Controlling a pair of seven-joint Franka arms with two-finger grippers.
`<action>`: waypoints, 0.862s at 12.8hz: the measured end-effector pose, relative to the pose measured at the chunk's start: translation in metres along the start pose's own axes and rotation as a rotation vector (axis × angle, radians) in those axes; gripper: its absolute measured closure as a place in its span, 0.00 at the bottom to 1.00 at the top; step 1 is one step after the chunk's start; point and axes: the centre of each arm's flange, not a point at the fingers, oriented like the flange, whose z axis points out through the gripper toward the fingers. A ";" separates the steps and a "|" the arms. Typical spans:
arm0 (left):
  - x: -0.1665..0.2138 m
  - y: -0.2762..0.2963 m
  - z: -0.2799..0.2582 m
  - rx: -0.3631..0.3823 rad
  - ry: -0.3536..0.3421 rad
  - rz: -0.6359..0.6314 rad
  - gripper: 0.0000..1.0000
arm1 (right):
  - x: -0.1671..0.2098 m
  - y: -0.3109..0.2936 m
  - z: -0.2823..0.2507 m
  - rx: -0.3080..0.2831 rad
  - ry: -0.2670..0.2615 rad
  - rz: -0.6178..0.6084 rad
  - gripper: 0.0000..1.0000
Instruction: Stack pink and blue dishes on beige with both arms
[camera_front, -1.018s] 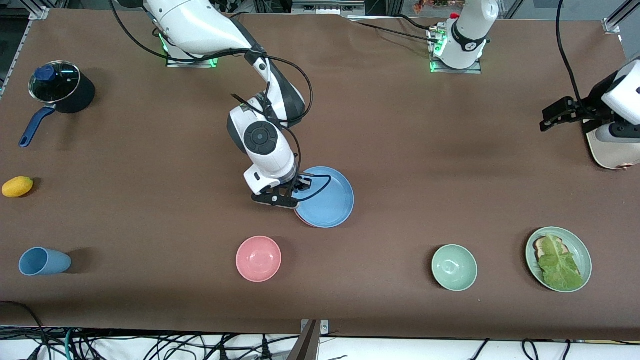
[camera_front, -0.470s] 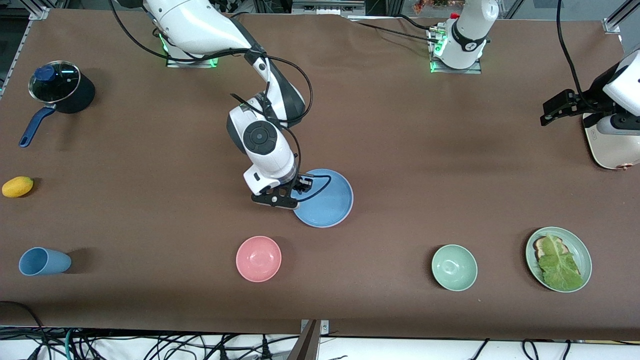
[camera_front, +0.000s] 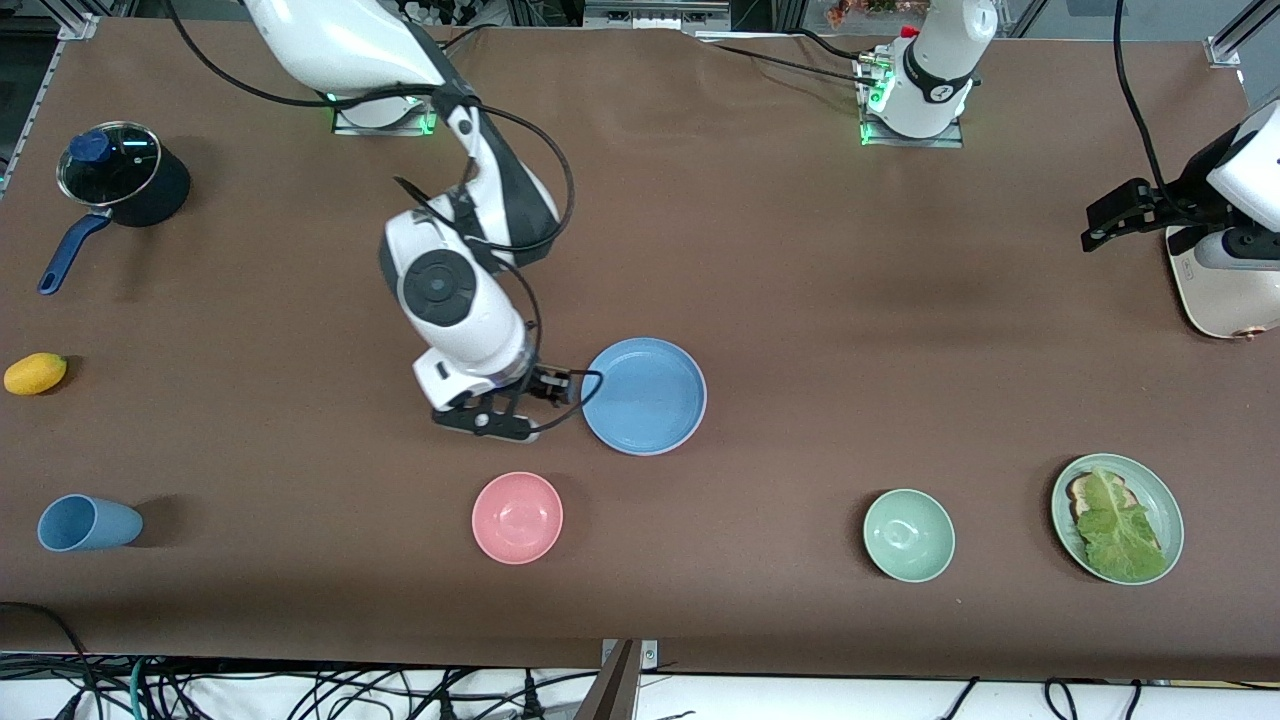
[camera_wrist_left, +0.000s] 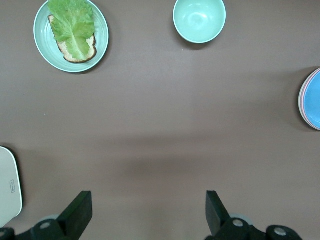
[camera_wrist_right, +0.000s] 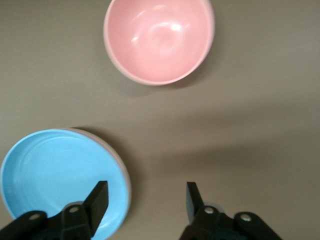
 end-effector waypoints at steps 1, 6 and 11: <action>0.000 0.000 0.000 0.000 0.000 -0.001 0.00 | 0.010 0.018 -0.011 -0.023 -0.002 -0.018 0.12; 0.000 -0.001 0.000 0.000 0.000 -0.003 0.00 | 0.049 0.124 -0.075 -0.126 -0.039 -0.044 0.00; 0.000 -0.002 0.000 0.000 -0.001 -0.004 0.00 | 0.023 0.162 -0.170 -0.088 -0.090 -0.111 0.00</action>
